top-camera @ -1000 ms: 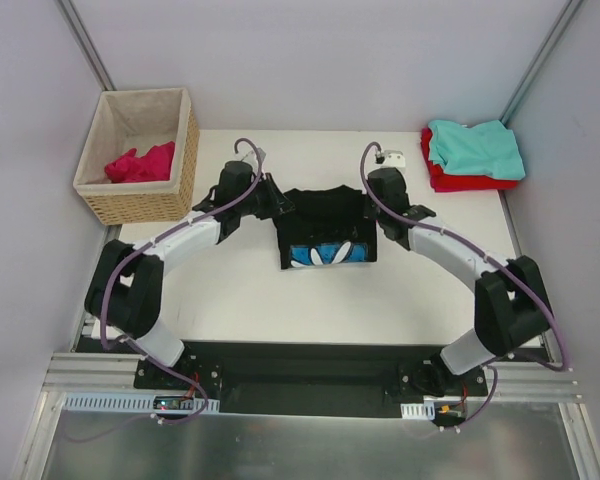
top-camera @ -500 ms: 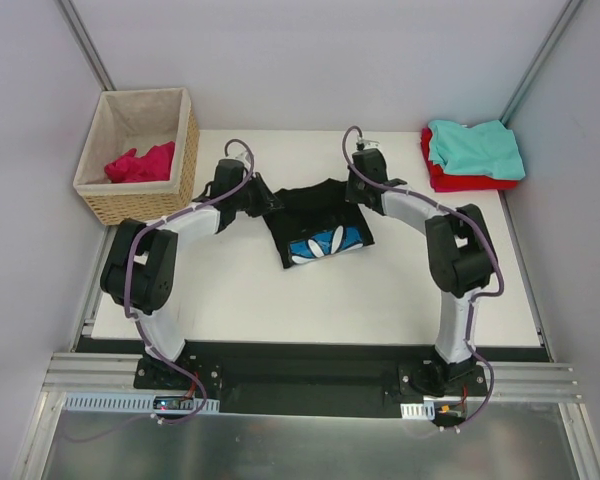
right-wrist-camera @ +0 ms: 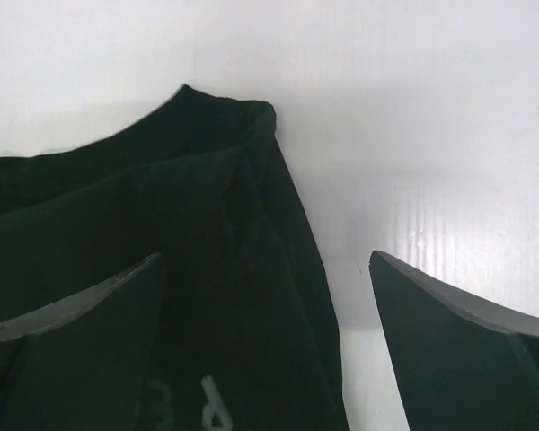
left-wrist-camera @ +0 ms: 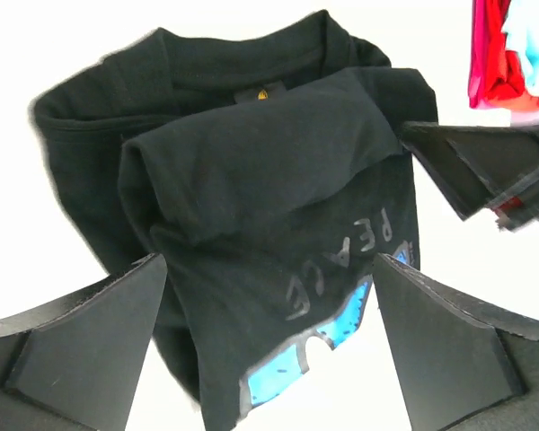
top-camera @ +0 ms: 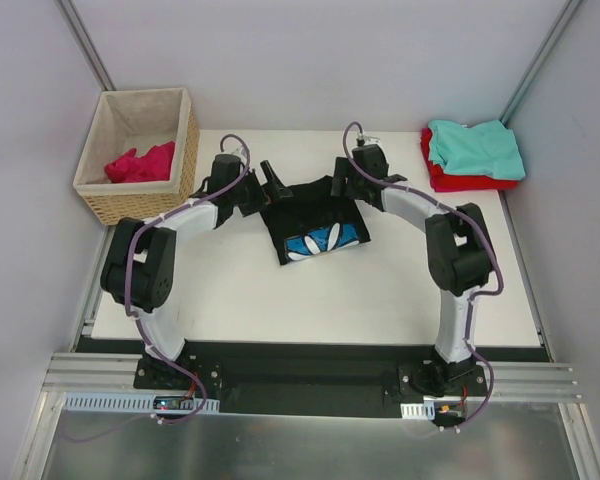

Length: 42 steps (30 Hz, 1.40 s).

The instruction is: Fold and stack the t-shirts

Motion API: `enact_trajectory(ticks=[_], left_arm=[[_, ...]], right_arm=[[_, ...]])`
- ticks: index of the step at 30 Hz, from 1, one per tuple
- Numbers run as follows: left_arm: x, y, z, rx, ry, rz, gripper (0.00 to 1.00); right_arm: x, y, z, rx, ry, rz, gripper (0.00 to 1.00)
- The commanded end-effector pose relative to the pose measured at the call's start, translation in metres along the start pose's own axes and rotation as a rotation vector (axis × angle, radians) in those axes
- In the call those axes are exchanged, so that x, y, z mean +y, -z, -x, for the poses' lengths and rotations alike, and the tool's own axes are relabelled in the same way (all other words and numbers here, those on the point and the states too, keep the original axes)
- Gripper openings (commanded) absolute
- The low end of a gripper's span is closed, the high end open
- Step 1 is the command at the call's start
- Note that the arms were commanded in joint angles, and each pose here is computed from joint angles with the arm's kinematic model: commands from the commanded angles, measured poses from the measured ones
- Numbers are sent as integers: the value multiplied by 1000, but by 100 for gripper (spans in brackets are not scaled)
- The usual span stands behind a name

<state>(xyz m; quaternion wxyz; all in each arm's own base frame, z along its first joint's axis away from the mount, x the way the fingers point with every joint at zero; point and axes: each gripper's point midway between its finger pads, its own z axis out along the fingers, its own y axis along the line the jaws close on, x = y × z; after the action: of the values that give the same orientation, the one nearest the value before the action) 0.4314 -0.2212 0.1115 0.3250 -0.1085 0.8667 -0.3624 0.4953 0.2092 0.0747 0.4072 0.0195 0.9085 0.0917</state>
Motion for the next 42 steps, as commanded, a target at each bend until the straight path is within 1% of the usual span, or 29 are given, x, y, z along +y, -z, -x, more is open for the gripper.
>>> enact_trajectory(ticks=[1,3,4,5,8,10,12,13,14,17,18,20,25,27,30,31,32,35,37,38,39,41,42], left_arm=[[-35,50,41,-156,-83,-8,99],[-44,64,43,-171,-82,-24,99],[-56,75,46,-188,-78,-56,99],[-64,80,47,-190,-70,-80,99],[-96,88,39,-135,-49,-188,99],[-102,81,30,-87,-25,-214,99],[-110,72,23,-71,-30,-240,99],[-109,63,16,-44,-22,-254,99],[-113,57,15,-49,-24,-287,99],[-105,34,-1,19,29,-317,99],[-107,29,-1,13,31,-341,99],[-96,16,-12,41,66,-333,99],[-82,7,-29,74,89,-322,99],[-76,6,-38,91,96,-314,99],[-68,7,-53,115,108,-304,99],[-60,7,-63,131,117,-289,99],[-58,8,-66,132,117,-287,99],[-45,9,-81,149,129,-270,99],[-32,10,-92,159,139,-241,99],[-28,10,-95,160,138,-233,99],[-24,10,-98,162,141,-225,99],[-15,8,-107,180,149,-211,99],[-14,8,-108,182,151,-216,99]], right_arm=[[23,77,74,-193,14,74,100],[30,93,71,-191,35,86,100],[34,109,78,-216,37,102,100],[37,115,75,-212,43,115,100],[46,132,65,-195,48,146,100],[46,131,57,-177,43,142,100],[41,124,48,-156,43,122,100],[41,119,43,-142,43,118,100],[41,117,41,-135,41,122,100],[39,104,26,-103,21,124,99],[38,99,20,-89,15,125,100],[41,93,11,-66,-5,137,100],[34,77,-21,-1,-14,124,100],[33,73,-24,7,-12,117,100],[32,68,-22,6,1,109,100],[33,68,-12,-11,4,106,100],[33,62,-13,-6,9,95,100],[40,57,13,-39,-3,116,100],[40,44,15,-24,-13,112,100],[48,44,30,-44,-22,133,99],[47,33,24,-24,-23,126,100],[56,30,35,-36,-36,152,100],[57,21,31,-21,-39,152,100]])
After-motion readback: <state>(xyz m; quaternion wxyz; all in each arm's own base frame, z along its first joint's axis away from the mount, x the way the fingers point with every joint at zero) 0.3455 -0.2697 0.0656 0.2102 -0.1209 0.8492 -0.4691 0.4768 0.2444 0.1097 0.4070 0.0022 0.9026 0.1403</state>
